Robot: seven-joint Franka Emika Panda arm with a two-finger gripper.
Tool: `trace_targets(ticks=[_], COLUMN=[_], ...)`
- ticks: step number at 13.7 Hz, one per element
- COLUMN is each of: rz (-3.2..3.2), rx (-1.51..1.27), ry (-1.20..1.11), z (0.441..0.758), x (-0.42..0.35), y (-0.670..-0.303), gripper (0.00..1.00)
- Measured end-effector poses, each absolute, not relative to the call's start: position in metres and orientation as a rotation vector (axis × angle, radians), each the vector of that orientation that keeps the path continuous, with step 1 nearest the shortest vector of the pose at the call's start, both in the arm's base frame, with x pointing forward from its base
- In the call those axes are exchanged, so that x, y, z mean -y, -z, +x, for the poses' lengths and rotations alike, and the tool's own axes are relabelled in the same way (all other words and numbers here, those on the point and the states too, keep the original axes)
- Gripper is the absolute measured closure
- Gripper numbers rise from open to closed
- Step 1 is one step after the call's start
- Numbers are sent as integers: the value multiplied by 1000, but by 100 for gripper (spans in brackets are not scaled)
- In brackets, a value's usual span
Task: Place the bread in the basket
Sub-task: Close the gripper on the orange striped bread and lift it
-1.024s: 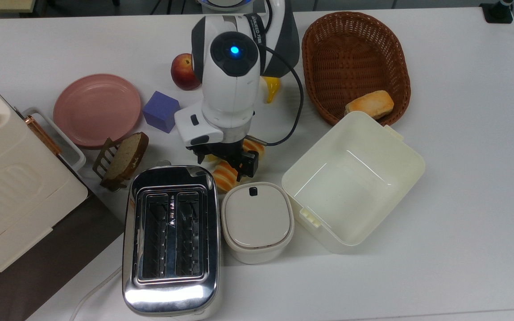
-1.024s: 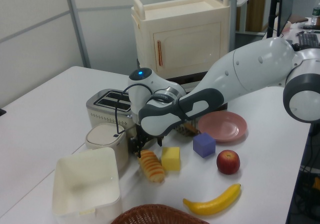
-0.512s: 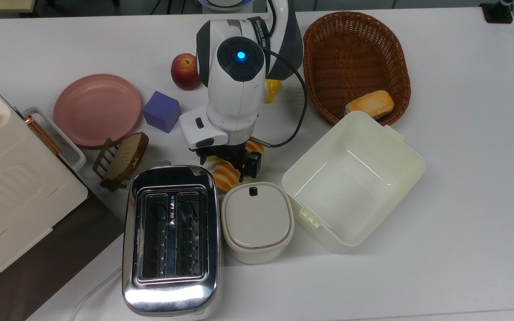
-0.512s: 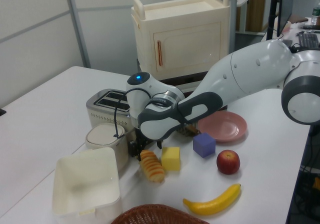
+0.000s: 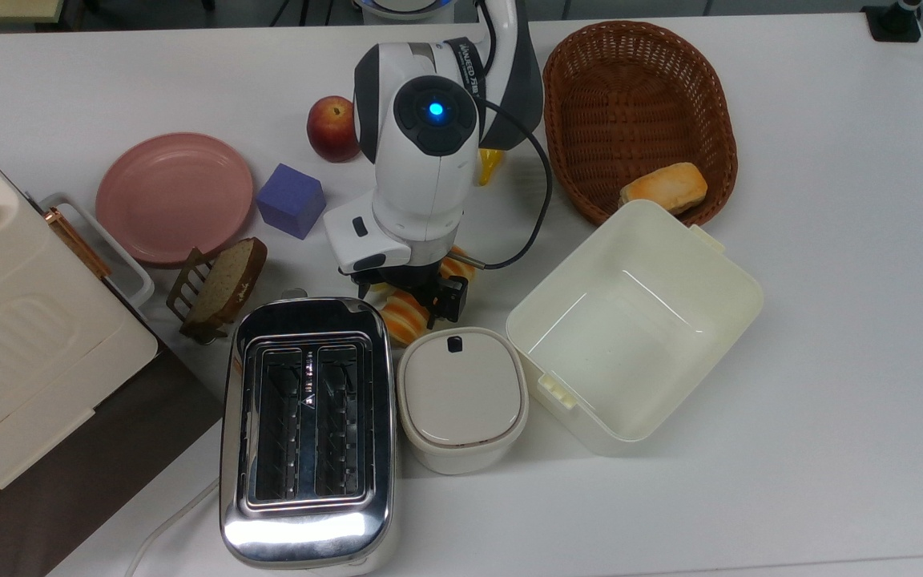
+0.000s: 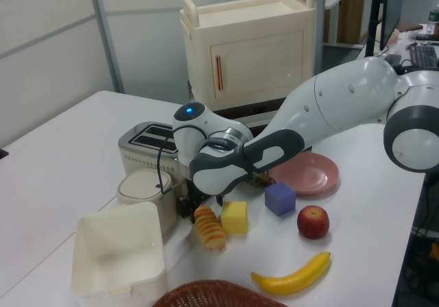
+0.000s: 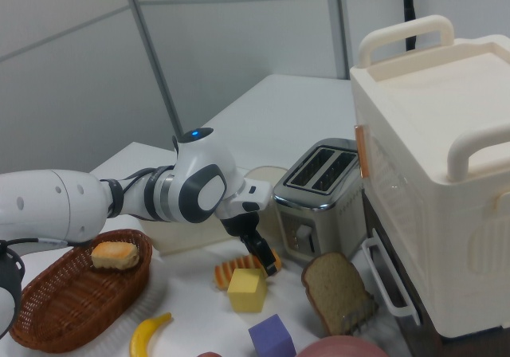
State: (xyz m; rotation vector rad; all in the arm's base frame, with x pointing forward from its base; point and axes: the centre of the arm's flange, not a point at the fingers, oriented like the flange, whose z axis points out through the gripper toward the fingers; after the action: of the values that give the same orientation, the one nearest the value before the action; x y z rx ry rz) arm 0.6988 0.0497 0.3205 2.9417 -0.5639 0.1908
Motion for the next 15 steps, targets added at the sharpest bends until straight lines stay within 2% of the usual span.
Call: trace_targets(ticks=[1,4,5,8,11,15], rz=[2938,2940,2940,2941,2943,2945], rx=[555,545,544,544,557,609], ry=[-193,-198,-198,-200,-238,-353], z=[699,699,699,699,702,699], x=[-50,-54,-55,-55,-52,-35], y=[-320,-321,-321,-322,-335,-398], gripper=[15,65,76,83,84,84])
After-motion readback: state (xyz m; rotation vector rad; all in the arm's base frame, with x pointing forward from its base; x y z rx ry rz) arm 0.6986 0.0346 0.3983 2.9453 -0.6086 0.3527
